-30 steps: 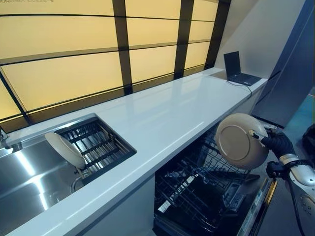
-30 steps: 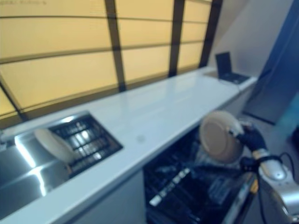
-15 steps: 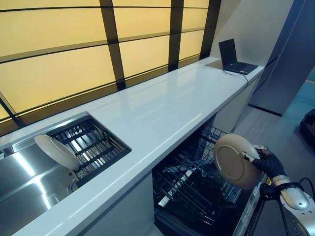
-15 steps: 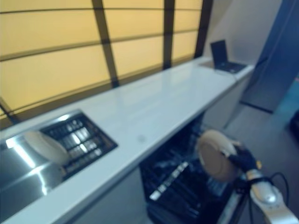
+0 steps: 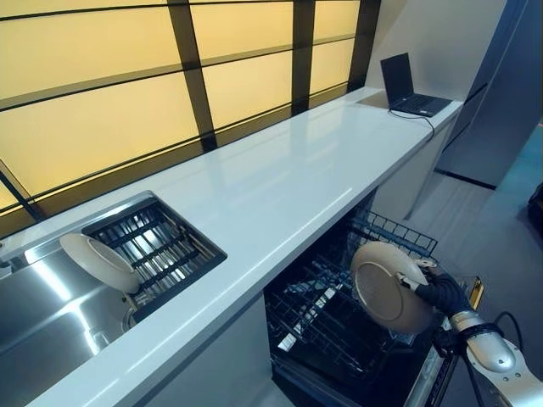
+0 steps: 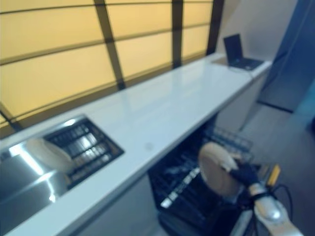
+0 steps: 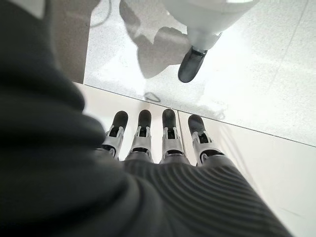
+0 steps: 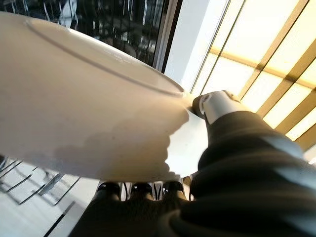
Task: Take plates into dishwasher
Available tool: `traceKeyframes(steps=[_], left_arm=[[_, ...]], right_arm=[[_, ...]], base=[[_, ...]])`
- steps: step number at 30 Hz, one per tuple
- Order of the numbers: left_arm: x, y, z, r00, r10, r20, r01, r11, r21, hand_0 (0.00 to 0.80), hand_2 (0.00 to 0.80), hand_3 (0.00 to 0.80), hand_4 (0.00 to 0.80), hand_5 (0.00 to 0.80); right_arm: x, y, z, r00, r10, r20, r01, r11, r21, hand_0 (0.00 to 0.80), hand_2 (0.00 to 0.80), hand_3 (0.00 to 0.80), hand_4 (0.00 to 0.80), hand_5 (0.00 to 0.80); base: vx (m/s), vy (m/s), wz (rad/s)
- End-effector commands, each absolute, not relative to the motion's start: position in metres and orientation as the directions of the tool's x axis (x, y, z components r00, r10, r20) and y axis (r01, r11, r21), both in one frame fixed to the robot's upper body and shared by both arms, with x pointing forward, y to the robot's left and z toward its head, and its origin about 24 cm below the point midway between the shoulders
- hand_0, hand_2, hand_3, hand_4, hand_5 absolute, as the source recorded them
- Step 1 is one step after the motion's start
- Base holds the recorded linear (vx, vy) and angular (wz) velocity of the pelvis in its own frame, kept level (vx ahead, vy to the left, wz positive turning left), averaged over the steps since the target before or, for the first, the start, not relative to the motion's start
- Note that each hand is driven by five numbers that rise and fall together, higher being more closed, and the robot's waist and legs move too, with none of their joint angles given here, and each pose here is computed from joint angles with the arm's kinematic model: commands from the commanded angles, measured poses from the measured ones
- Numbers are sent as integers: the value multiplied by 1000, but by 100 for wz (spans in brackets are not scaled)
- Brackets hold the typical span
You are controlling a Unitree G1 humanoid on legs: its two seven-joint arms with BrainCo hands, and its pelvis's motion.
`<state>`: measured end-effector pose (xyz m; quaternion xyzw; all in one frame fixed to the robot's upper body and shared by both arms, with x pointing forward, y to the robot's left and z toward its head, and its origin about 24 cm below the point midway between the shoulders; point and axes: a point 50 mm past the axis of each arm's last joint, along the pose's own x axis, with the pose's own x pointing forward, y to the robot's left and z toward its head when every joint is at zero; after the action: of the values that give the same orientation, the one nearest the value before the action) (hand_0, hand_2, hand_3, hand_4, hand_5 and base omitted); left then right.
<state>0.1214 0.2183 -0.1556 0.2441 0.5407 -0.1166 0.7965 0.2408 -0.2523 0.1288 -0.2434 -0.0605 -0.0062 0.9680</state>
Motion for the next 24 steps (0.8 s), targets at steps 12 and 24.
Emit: traceKeyframes(steps=[12, 24], left_arm=[[154, 220, -144, 439, 87, -894, 499, 804, 323, 0, 0, 0, 0, 0], [169, 214, -139, 454, 61, -889, 552, 764, 334, 0, 0, 0, 0, 0]], right_arm=[[245, -200, 153, 916, 235, 326, 18, 786, -618, 800, 800, 800, 800, 800], [260, -193, 135, 932, 305, 198, -62, 671, -739, 800, 800, 800, 800, 800]], base=[[-18, -4, 0], [0, -5, 1]])
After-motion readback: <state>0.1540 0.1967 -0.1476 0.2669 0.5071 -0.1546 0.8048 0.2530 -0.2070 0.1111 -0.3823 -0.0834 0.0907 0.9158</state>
